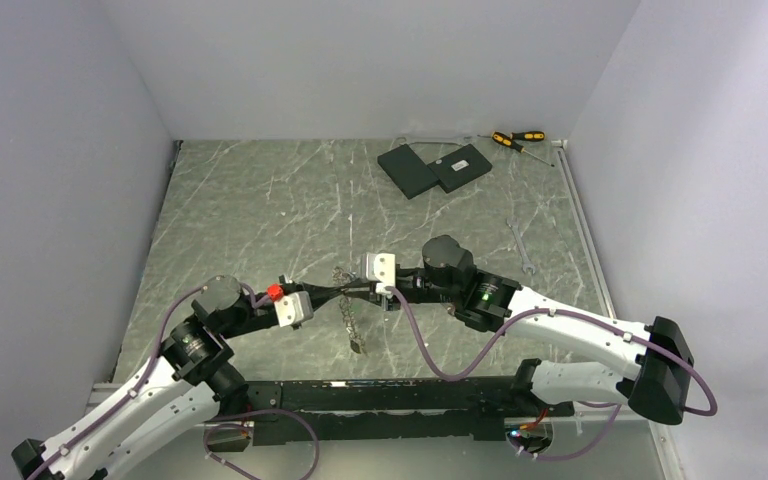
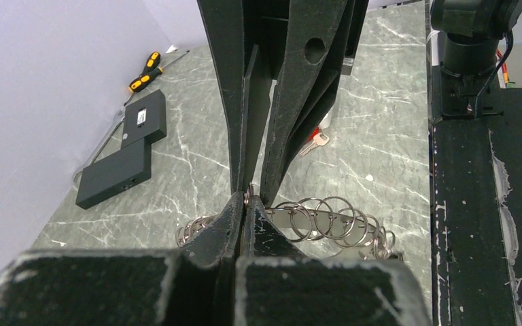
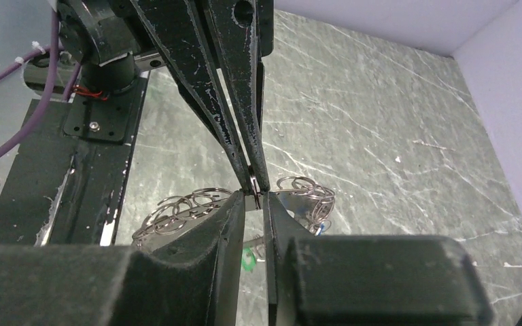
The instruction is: Put the keys on the keyring
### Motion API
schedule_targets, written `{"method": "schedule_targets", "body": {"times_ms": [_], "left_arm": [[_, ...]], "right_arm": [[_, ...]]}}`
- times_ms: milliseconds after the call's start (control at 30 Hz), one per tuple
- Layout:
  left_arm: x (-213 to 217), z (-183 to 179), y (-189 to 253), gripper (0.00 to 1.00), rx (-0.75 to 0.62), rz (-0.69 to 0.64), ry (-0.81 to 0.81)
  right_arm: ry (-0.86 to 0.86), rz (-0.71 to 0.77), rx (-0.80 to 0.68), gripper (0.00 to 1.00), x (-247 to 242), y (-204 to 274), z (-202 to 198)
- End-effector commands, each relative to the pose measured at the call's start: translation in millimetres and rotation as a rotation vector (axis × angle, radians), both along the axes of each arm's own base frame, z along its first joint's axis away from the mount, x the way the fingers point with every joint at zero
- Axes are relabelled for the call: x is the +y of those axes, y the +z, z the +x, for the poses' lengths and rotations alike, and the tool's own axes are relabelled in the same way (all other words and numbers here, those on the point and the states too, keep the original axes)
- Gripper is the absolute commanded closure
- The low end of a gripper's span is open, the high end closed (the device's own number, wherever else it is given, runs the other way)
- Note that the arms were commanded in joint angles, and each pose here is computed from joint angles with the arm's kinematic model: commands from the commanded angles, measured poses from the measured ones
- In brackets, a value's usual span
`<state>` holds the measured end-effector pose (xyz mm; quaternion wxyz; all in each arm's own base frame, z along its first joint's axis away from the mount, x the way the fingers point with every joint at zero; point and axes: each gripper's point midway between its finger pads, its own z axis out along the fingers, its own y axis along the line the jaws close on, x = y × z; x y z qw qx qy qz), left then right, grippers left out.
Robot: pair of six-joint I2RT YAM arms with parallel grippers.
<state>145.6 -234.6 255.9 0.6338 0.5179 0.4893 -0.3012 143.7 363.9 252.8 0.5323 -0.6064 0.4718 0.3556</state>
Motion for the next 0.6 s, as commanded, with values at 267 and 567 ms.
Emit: {"method": "schedule_targets", "body": {"times_ms": [267,567], "left_arm": [[-2.2,-7.7,31.4,1.00,-0.110,-0.085,-0.045],[-1.8,-11.1,31.5,0.91,-0.112,-0.086,-0.057]], "right_arm": [[0.033,0.106,-0.053,0.98,8.2,40.6,-2.0],[0.024,0.113,-0.082,1.00,4.9,41.4,-0.8]]}}
